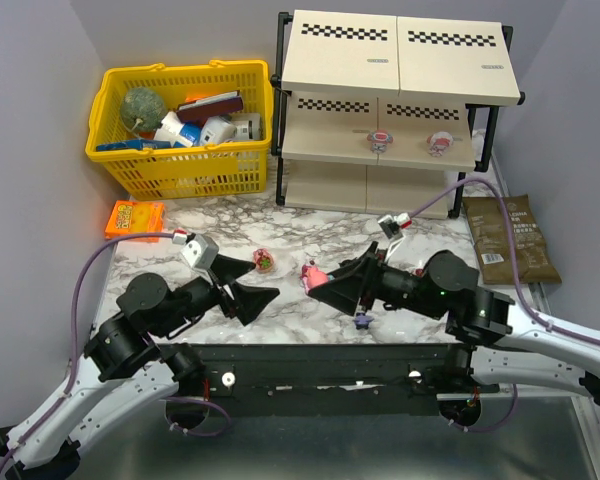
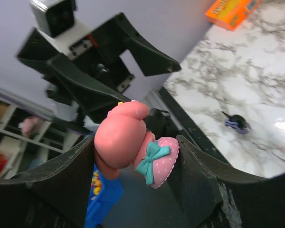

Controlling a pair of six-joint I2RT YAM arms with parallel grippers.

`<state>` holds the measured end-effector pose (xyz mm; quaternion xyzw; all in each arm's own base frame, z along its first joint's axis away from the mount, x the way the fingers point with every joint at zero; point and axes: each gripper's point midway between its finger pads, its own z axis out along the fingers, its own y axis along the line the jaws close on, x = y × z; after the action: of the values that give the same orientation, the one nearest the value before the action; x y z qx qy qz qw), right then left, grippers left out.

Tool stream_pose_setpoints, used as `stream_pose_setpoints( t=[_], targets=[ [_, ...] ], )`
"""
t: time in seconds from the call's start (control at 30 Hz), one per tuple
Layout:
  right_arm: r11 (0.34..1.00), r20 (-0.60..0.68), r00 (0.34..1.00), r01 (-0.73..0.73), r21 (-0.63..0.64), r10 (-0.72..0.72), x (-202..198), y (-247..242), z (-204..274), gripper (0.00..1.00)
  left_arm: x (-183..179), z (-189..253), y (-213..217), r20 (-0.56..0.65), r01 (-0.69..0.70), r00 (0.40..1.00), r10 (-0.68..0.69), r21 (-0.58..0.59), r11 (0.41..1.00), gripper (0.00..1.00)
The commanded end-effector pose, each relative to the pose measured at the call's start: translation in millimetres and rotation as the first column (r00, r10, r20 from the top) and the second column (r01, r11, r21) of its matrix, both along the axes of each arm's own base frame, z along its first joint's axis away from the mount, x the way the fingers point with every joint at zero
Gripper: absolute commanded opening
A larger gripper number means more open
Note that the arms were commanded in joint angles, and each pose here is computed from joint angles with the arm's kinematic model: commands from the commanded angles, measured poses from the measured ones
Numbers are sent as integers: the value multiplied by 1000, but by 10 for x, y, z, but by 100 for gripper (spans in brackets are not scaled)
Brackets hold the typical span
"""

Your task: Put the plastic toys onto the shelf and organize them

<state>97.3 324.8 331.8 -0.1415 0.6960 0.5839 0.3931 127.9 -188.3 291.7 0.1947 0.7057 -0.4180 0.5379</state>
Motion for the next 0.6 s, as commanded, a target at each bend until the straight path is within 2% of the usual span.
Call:
stream_pose_setpoints(
  t=[0.0, 0.1, 0.33, 0.43, 0.57],
  targets=[
    [982, -32, 993, -107, 156, 113, -276, -148, 543, 57, -358, 626, -152, 222, 238, 953, -206, -128, 963, 99],
    [968, -36, 989, -134, 213, 144, -354, -212, 763, 57, -434, 850, -211, 297, 304, 922, -250, -152, 941, 99],
    [940, -37, 980, -178, 293, 197, -471, -287, 1061, 57, -695, 1429, -342, 509, 498, 786, -351, -186, 847, 96],
    [935, -43, 978, -180, 305, 202, -476, -285, 1099, 57, -726, 1564, -383, 556, 536, 751, -356, -198, 821, 96],
    [936, -45, 980, -169, 309, 192, -456, -282, 1125, 57, -662, 1583, -528, 547, 560, 743, -385, -195, 805, 96]
  ],
)
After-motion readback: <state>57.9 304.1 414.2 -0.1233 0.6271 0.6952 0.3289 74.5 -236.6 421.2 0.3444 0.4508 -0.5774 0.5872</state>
